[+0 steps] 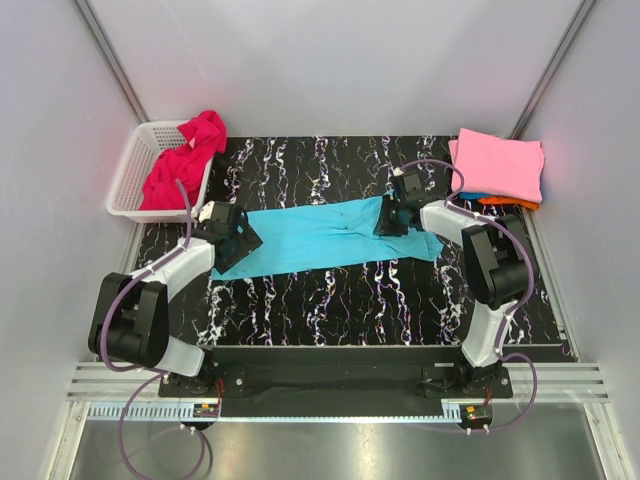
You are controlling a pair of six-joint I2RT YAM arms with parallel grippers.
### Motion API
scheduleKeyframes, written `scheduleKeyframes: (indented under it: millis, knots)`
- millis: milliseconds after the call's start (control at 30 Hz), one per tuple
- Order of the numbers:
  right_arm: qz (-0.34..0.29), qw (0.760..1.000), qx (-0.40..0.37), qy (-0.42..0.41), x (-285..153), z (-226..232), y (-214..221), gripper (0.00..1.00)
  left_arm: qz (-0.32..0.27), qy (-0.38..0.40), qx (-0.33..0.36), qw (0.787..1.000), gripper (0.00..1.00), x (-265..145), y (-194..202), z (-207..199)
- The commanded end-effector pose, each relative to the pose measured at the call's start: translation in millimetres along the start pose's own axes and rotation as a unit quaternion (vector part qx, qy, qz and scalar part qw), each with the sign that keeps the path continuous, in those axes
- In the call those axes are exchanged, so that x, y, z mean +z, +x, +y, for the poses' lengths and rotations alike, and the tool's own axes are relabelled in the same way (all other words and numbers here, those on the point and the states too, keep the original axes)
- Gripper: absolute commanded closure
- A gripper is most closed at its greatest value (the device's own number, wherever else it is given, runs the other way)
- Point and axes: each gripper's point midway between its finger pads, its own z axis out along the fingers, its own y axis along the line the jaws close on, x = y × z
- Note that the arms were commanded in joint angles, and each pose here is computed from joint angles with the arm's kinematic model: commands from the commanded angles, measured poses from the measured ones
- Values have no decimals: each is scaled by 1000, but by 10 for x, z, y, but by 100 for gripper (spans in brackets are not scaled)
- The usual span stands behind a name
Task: Fold and stack the t-shirts
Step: Fold the tshirt
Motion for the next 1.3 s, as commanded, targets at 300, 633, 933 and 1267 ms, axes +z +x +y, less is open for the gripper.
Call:
scheduleKeyframes:
  millis: [300,633,933,1267]
  knots:
    - [-38,998,-8,-41,-160,300,-365,100,-23,0,8,1000,12,-53,-134,-24]
    - [-44,995,-27,-80,11,538,-629,100,-27,2,10,1000,12,-92,-173,-51]
    - [-32,989,-64,-129,407,740,-808,100,-26,5,16,1000,12,-96,-220,-111]
    - [-47,978,-131,-157,411,881,-990,55,-18,5,19,1000,13,-57,-176,-117]
